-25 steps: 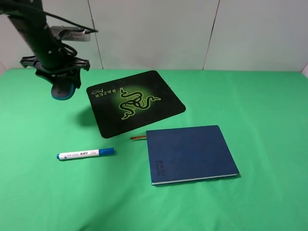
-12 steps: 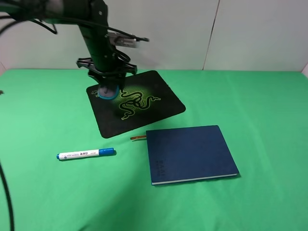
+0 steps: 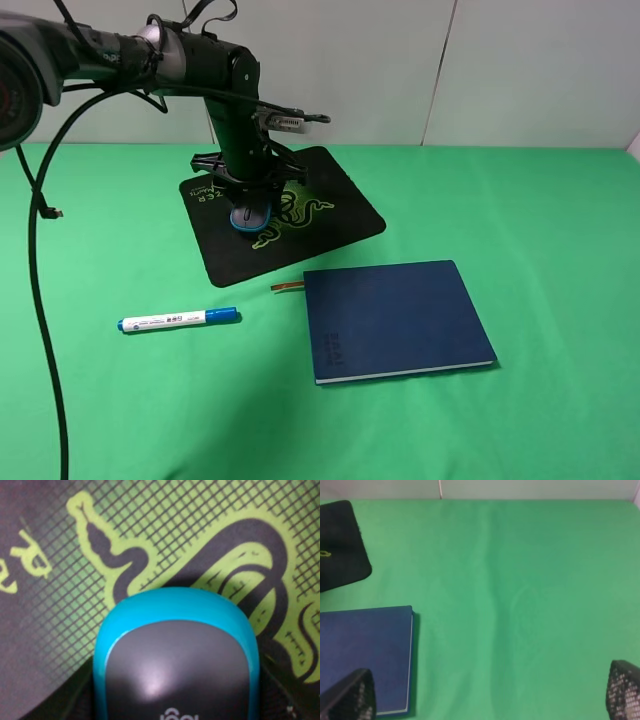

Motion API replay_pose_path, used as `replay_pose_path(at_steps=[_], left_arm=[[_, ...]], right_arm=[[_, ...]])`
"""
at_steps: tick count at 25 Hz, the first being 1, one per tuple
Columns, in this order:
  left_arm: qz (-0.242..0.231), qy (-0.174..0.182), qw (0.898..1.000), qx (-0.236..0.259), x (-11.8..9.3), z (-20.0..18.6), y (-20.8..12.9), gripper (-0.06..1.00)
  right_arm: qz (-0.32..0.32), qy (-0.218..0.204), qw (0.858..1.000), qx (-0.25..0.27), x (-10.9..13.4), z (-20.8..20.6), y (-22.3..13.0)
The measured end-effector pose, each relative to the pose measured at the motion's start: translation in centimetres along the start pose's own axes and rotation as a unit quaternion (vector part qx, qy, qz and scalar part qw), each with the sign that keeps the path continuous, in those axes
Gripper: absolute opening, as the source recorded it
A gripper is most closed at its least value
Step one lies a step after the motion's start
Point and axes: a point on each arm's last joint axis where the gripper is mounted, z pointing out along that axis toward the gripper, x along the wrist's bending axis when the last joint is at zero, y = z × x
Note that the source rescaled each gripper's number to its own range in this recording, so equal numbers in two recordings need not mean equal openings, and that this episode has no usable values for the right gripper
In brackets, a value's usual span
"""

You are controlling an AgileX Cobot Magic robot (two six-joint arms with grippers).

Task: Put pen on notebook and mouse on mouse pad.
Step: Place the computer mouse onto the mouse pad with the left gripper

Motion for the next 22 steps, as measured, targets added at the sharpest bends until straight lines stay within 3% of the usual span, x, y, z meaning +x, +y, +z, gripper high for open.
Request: replay_pose_path(at_steps=[16,19,22], left_arm=[[-0.002,-0.007,1.0,-0.015,-0.14,-0.15,0.36,0.48],[-0.002,-0.007,1.0,-0.016,-0.15,-0.18,0.39,0.83],[-0.002,-0.008,1.0,-0.019,-0.17,-0.18,0.45,0.96]], right_arm=[[0.0,0.0,1.0,0.0,0.0,0.0,0.0],[0.0,0.0,1.0,0.0,0.0,0.0,0.0],[0.0,0.0,1.0,0.0,0.0,0.0,0.0]])
